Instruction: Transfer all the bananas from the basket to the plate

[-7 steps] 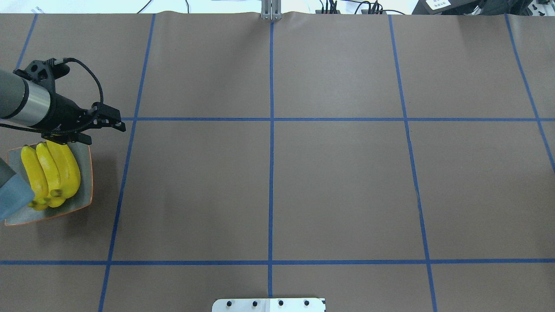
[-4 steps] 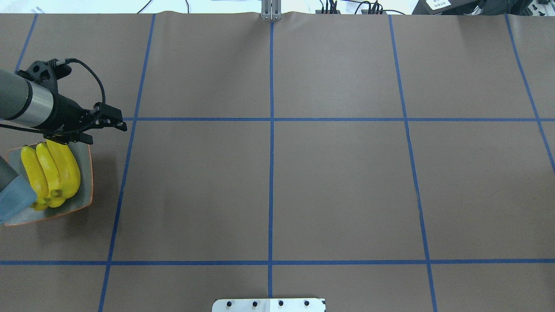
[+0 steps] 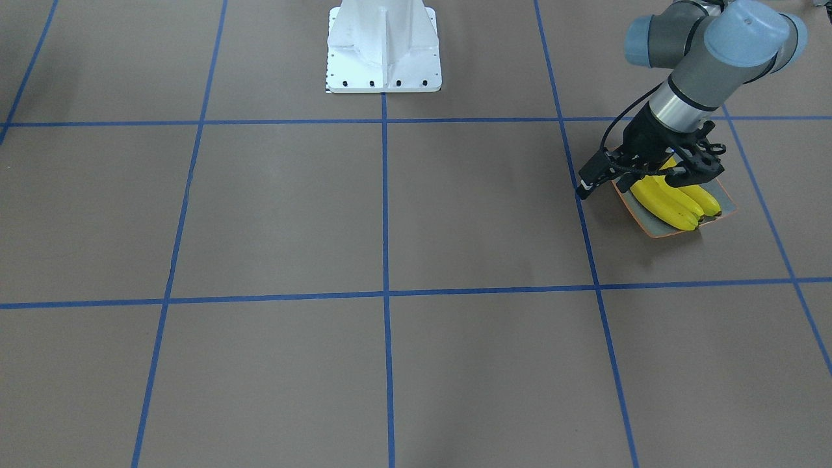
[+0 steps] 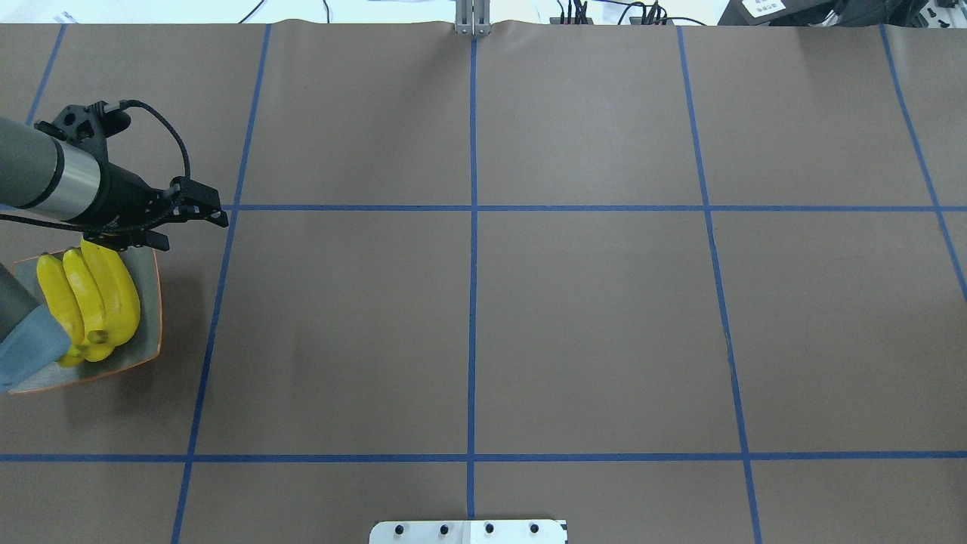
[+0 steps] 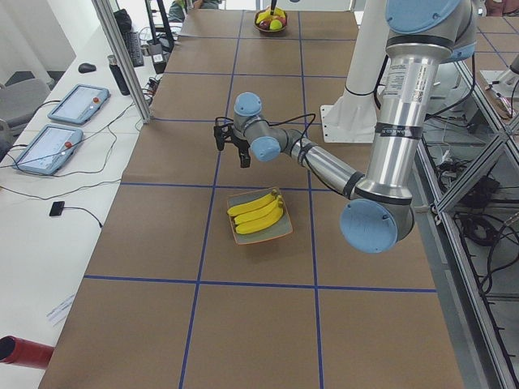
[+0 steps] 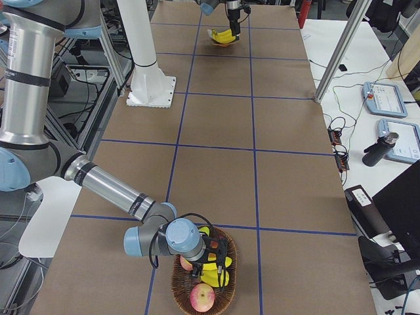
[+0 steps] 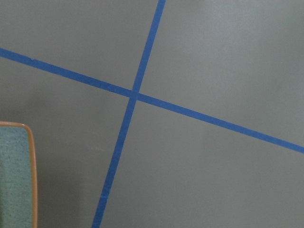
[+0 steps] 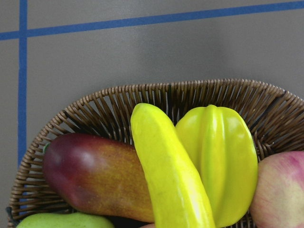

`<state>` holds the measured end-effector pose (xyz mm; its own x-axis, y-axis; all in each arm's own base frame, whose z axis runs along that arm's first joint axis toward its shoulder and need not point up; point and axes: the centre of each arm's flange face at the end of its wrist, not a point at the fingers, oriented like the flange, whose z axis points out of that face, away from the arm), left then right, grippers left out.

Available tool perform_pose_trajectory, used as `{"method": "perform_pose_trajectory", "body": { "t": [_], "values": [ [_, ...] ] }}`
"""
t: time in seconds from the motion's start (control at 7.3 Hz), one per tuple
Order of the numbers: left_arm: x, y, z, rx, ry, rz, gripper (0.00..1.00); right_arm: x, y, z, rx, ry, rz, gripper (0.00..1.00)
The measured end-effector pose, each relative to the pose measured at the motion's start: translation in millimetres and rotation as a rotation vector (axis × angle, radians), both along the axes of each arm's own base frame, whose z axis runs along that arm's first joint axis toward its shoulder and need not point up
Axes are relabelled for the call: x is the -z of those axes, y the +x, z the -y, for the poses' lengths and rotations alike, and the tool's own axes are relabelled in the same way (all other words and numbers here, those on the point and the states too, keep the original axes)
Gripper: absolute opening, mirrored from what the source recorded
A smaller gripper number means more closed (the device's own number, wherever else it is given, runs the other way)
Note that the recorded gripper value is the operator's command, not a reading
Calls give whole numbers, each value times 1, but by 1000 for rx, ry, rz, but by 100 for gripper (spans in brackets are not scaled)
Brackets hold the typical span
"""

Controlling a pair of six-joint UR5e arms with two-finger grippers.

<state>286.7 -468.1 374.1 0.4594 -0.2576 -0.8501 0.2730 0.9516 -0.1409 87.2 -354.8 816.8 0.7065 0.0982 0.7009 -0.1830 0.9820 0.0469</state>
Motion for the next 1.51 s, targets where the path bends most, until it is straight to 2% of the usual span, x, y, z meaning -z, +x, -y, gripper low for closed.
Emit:
{"method": "perform_pose_trajectory", "body": {
  "t": [0.14, 0.41, 1.1, 1.51],
  "values": [
    [2, 1, 0, 4, -5, -4, 100, -1, 0, -1, 1, -2, -1, 59],
    [4, 1, 1, 10, -11, -10, 100, -2, 0, -3, 2, -5, -1, 0],
    [12, 1, 0, 21, -19, -25, 100, 5, 8, -4, 15, 40, 14, 0],
    [19, 3, 2, 21, -10, -35, 100, 48, 23, 11, -22, 107, 53, 0]
  ]
}}
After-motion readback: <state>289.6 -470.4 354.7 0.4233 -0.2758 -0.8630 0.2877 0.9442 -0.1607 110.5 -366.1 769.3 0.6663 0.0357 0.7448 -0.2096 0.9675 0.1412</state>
